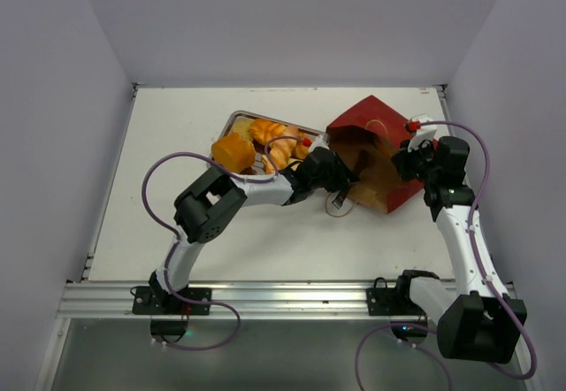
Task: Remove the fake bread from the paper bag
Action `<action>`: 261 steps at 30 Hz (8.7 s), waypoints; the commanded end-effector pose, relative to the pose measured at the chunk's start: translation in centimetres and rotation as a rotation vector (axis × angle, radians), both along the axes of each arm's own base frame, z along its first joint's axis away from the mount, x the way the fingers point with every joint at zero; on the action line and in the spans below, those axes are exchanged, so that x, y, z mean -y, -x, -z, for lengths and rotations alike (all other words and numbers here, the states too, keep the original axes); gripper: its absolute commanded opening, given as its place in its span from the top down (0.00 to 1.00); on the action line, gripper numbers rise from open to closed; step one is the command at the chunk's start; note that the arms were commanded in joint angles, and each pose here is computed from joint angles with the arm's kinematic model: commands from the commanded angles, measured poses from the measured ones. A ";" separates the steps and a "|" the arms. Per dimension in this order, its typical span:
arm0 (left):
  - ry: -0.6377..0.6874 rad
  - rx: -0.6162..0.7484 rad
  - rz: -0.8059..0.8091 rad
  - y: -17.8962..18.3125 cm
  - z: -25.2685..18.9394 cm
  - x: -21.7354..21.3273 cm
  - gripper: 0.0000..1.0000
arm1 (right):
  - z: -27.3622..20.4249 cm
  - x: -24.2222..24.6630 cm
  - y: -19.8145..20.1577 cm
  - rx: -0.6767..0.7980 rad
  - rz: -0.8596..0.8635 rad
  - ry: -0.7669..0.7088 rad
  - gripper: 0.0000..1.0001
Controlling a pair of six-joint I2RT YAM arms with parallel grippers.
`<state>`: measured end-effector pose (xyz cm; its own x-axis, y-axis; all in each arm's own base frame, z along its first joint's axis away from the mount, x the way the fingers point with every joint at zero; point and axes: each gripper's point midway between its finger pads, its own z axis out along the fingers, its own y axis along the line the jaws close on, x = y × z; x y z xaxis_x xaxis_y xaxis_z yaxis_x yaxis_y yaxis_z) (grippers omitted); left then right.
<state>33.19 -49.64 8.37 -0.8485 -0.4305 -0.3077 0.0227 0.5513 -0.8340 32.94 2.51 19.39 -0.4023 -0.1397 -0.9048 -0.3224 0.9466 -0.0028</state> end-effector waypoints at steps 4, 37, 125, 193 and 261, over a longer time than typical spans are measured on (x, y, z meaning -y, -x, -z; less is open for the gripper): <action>0.119 0.091 0.046 -0.3 -4.4 1.4 0.69 | -0.7 0.1 -0.1 0.022 -0.002 0.002 0.99; 0.284 -0.101 0.067 -1.7 -3.1 6.8 0.47 | -0.4 0.0 -0.2 0.012 -0.010 -0.002 0.99; 0.170 0.165 0.133 3.5 -7.0 -1.2 0.81 | -0.2 -2.7 1.2 -0.008 -0.412 0.112 1.00; 0.289 -0.240 0.018 -0.1 -0.5 5.7 0.48 | -0.4 -3.4 0.2 -0.008 -0.287 -0.023 0.99; 0.362 -0.090 0.017 -0.2 -6.0 -1.5 0.90 | -0.6 -3.5 0.5 -0.017 -0.289 -0.015 1.00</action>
<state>32.94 -48.52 10.44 -0.8746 -0.4848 -0.0064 -0.1532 0.2887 -0.9451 32.44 5.75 18.42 -0.3956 -0.2541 -0.8826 -0.5765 0.8168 0.0233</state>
